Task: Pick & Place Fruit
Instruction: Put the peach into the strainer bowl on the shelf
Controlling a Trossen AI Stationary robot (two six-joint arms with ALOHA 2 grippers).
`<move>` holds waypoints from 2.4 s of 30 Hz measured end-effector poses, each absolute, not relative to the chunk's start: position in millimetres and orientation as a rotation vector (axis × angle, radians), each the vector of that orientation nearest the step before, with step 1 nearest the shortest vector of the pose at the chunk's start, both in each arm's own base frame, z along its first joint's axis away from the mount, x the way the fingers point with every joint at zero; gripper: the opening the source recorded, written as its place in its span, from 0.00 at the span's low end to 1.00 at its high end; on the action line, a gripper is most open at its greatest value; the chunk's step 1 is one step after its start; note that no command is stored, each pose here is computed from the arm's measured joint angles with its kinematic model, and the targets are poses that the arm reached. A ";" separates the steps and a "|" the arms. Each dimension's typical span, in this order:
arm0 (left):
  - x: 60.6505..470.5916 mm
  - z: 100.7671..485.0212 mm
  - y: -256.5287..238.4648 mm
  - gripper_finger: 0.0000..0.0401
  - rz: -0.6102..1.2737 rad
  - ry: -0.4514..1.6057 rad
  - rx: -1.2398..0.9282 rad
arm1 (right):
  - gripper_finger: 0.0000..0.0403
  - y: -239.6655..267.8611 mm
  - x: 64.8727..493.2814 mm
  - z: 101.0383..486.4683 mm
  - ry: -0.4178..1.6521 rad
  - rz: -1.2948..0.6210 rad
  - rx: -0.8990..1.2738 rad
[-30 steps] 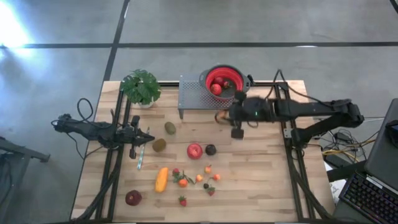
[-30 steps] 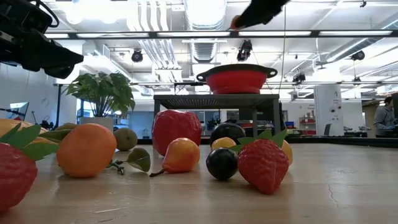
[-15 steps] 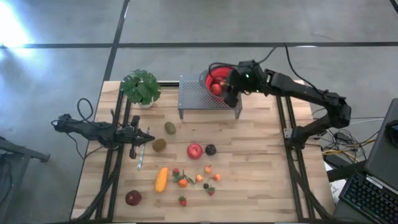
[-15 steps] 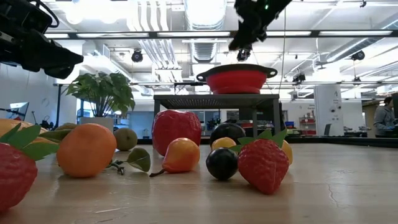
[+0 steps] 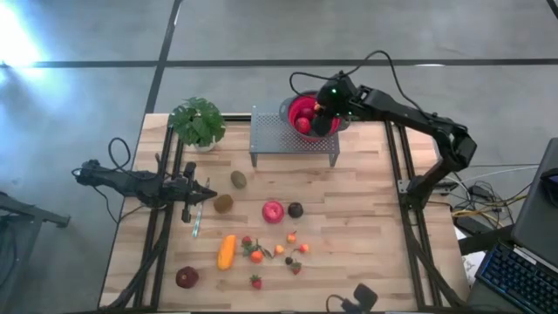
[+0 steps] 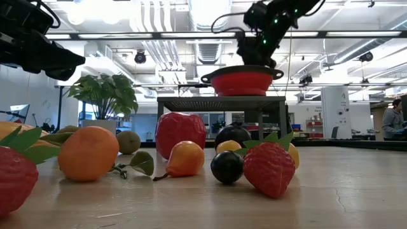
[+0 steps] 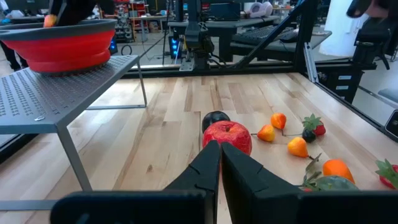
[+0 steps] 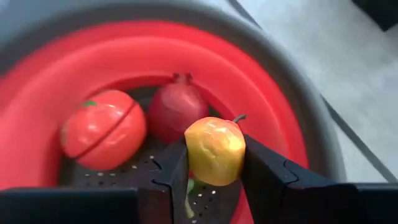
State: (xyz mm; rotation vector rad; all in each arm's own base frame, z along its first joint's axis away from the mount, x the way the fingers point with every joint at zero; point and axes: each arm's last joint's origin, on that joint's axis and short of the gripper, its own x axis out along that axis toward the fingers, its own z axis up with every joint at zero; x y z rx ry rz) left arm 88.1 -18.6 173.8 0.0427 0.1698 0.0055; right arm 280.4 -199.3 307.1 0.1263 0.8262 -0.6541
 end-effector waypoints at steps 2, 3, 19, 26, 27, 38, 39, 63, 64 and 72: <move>88.1 173.8 -18.7 0.05 0.005 0.170 0.043 | 0.30 -202.7 282.1 300.4 0.850 -0.655 0.136; 88.1 173.8 -18.7 0.05 0.005 0.170 0.043 | 0.31 -204.0 283.0 297.2 0.863 -0.654 0.140; 88.1 173.8 -18.6 0.05 0.006 0.170 0.043 | 0.32 -204.7 284.5 292.3 0.890 -0.648 0.135; 88.1 173.8 -18.7 0.05 0.005 0.170 0.043 | 0.44 -203.1 282.2 297.3 0.876 -0.651 0.131; 88.1 173.8 -18.7 0.05 0.005 0.170 0.043 | 0.46 -202.8 281.8 298.1 0.873 -0.651 0.131; 88.1 173.8 -18.7 0.05 0.005 0.170 0.043 | 0.60 -197.8 274.4 312.7 0.836 -0.656 0.095; 88.1 173.8 -18.6 0.05 0.005 0.170 0.043 | 0.60 -196.9 273.2 315.1 0.830 -0.657 0.093; 88.1 173.8 -18.7 0.05 0.005 0.170 0.043 | 0.53 -141.2 236.6 390.4 0.577 -0.602 -0.016; 88.1 173.8 -18.7 0.05 0.005 0.170 0.043 | 0.52 -137.8 235.4 392.7 0.568 -0.595 -0.021; 88.1 173.8 -18.7 0.05 0.005 0.170 0.043 | 0.48 -113.5 232.8 402.7 0.532 -0.524 -0.047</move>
